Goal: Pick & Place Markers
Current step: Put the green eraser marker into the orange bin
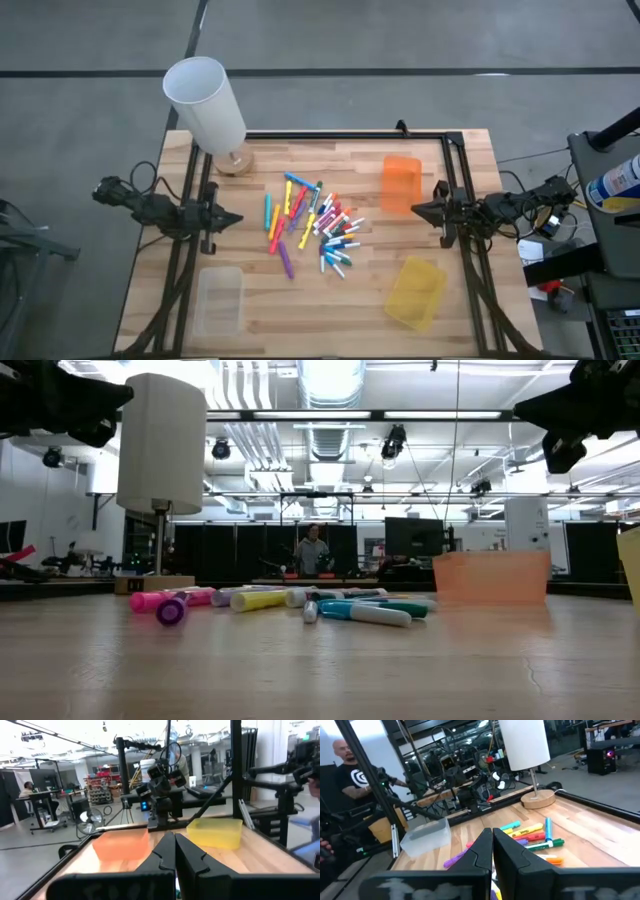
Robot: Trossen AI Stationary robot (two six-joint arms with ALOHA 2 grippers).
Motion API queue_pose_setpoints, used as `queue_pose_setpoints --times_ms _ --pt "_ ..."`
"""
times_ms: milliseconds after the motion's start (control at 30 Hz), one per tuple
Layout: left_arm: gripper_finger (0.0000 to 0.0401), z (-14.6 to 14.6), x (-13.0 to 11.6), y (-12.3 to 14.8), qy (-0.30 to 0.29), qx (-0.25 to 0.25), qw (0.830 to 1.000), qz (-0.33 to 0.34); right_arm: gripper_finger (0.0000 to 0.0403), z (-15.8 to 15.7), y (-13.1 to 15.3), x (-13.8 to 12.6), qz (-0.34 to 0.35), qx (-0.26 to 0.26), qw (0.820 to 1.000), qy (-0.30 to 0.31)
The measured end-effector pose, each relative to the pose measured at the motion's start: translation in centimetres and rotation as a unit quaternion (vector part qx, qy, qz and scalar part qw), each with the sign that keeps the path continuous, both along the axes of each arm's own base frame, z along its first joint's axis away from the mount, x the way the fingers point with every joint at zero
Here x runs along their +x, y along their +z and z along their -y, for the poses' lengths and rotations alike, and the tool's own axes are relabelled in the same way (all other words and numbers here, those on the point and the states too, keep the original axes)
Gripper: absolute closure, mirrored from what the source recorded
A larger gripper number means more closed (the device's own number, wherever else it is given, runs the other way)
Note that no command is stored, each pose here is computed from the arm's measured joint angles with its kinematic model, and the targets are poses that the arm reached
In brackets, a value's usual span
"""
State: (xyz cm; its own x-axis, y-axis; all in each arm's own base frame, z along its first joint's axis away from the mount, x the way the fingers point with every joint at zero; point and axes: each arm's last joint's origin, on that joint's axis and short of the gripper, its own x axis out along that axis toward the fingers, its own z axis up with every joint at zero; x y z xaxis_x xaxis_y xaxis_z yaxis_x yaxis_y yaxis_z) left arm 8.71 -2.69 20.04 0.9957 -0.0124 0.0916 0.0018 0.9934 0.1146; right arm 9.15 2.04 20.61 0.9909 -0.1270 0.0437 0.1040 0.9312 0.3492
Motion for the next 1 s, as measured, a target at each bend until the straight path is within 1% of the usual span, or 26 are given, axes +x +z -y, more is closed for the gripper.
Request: queue_pose_setpoints --times_ms 133,200,333,433,500,600,800,1000 --pt "0.0401 0.0 0.0 0.2 -0.006 -0.067 0.998 0.008 0.0394 -0.1 0.4 0.2 0.013 -0.034 0.999 -0.002" --pt "0.0401 0.0 0.0 0.2 -0.009 -0.093 0.996 0.008 0.0394 -0.2 0.6 0.4 0.015 -0.053 0.998 -0.004" --pt "0.0401 0.0 0.0 0.2 -0.010 -0.104 0.995 0.008 0.0394 -0.3 0.4 0.9 0.001 -0.073 0.997 -0.010" --pt "0.0401 0.0 0.0 0.3 -0.017 -0.137 0.990 0.012 0.0394 -0.3 -0.3 1.4 -0.034 -0.066 0.996 -0.051" --pt "0.0401 0.0 0.0 0.4 -0.018 -0.142 0.990 0.016 0.0394 -0.2 -0.9 1.6 -0.059 -0.045 0.994 -0.080" --pt "0.0401 0.0 0.0 0.4 -0.019 -0.144 0.989 0.019 0.0394 -0.4 -1.3 2.2 -0.079 -0.039 0.993 -0.082" --pt "0.0401 -0.1 -0.1 0.7 -0.012 -0.148 0.988 0.032 0.0394 -0.9 -1.3 3.5 -0.069 -0.027 0.994 -0.083" --pt "0.0401 -0.1 -0.1 0.8 -0.013 -0.148 0.988 0.038 0.0394 -1.5 -1.8 5.1 -0.069 -0.028 0.994 -0.082"
